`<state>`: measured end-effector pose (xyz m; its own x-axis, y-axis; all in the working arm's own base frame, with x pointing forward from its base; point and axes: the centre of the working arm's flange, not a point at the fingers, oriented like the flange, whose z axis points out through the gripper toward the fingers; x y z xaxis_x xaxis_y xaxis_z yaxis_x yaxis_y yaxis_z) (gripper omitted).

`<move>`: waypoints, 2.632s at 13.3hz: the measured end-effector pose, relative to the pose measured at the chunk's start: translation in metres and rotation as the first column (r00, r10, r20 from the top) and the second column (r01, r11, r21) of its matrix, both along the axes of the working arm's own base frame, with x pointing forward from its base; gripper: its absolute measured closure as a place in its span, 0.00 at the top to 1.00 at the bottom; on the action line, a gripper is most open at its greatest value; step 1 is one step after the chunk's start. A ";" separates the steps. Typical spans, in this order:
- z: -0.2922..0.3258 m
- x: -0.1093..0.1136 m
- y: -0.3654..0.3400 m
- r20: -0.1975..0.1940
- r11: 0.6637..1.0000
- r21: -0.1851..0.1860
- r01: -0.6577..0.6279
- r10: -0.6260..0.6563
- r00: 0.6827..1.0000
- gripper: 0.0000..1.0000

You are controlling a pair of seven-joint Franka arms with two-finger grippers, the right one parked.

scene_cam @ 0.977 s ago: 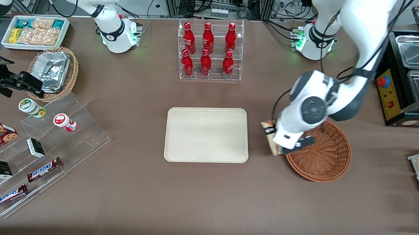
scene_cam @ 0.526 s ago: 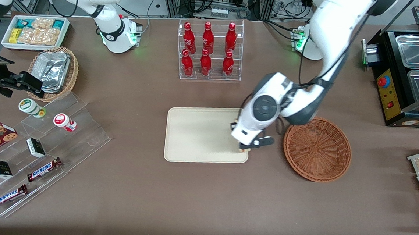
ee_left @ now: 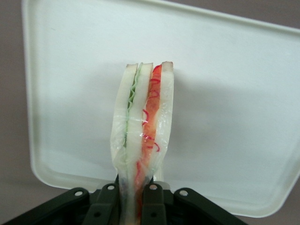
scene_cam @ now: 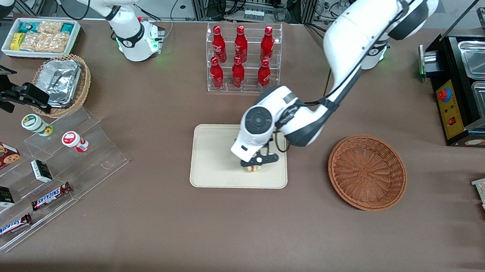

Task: Place sandwich from basket to tray
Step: 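Lower the sandwich onto the tray and open the left gripper, then raise the left gripper away from the sandwich on the tray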

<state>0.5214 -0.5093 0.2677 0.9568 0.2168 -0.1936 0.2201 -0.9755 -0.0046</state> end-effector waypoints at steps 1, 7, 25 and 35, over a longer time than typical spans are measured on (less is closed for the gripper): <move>-0.004 -0.004 -0.012 -0.002 1.000 -0.003 0.006 -0.006 1.000 0.15; -0.025 -0.005 -0.032 0.010 1.000 0.007 0.018 -0.018 1.000 0.15; 0.027 0.010 -0.030 0.064 1.000 0.000 -0.014 0.014 0.998 0.99; 0.122 0.018 0.000 0.113 0.999 0.022 -0.035 0.032 0.993 1.00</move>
